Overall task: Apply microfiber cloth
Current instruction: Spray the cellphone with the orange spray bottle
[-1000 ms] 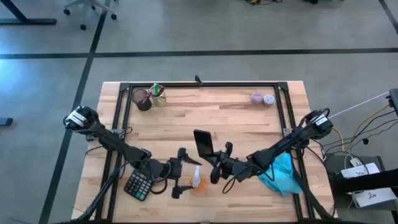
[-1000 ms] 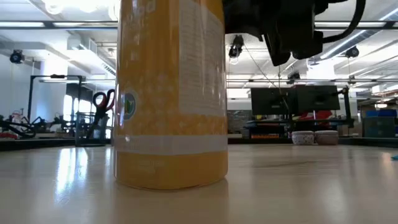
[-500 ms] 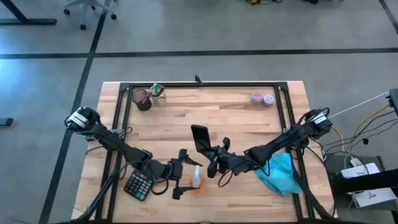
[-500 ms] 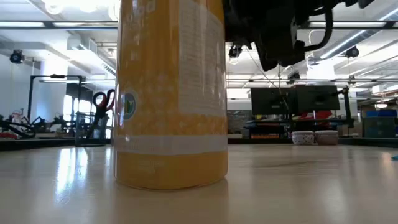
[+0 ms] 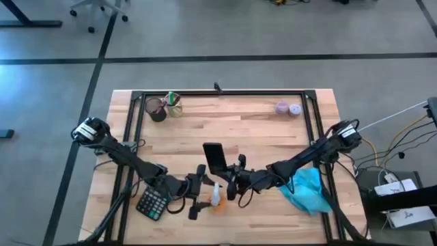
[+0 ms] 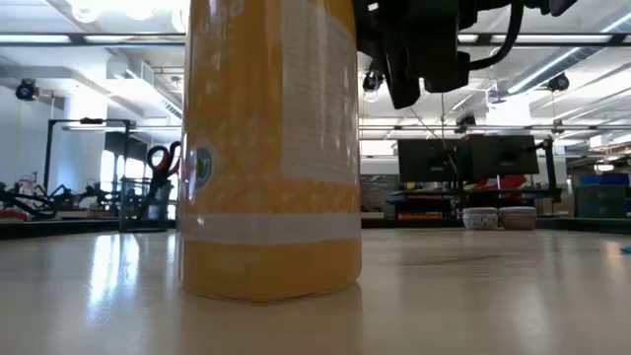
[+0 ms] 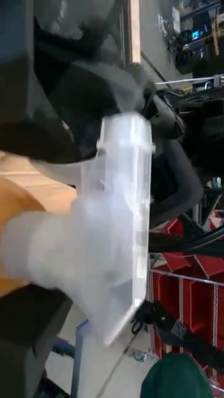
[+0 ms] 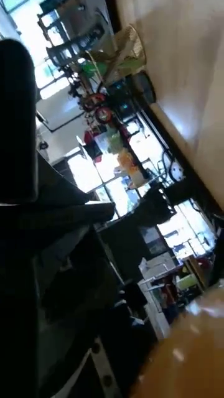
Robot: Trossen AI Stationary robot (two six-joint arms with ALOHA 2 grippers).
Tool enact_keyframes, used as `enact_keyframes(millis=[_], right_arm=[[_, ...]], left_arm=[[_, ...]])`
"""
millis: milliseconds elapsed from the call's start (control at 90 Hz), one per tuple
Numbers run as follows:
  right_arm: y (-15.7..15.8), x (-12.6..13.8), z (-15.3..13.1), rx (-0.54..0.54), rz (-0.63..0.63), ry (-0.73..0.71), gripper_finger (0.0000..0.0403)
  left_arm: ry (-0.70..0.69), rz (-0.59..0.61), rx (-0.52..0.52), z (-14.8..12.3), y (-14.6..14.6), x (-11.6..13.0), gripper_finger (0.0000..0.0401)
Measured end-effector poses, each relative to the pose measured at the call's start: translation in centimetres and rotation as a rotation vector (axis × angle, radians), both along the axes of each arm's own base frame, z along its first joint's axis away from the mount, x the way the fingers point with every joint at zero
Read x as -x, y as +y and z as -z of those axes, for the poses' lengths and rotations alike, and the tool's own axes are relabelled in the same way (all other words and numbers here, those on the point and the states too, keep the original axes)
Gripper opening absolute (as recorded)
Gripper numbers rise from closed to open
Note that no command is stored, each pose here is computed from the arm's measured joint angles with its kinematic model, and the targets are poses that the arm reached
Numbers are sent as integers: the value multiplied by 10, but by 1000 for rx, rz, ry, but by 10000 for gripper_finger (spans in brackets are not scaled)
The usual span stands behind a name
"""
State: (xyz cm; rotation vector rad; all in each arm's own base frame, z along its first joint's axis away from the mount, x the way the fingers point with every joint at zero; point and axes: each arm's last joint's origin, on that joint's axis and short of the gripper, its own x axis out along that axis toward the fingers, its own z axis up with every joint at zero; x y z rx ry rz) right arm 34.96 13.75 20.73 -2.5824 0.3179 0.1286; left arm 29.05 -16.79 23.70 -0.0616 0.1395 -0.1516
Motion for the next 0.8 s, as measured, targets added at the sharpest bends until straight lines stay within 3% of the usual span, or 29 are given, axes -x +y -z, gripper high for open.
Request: enact_keyframes(millis=[111,222,511,656,800], right_arm=[[0,-2,-8,-15,12,-89,7],[2,-1,-19,-29,39,-177,7],[2,6,-12,-32,106,-167,7],[-1,10,-3,-148,154,-180,7],[-3,18,11,-321,193,-194,7]], left_arm=[[-1,21,5,0,-3,1,158],[-3,24,-5,-1,-4,2,156],[-2,26,-13,0,-4,3,294],[1,27,-8,0,-5,3,336],[0,27,-7,0,-5,3,349]])
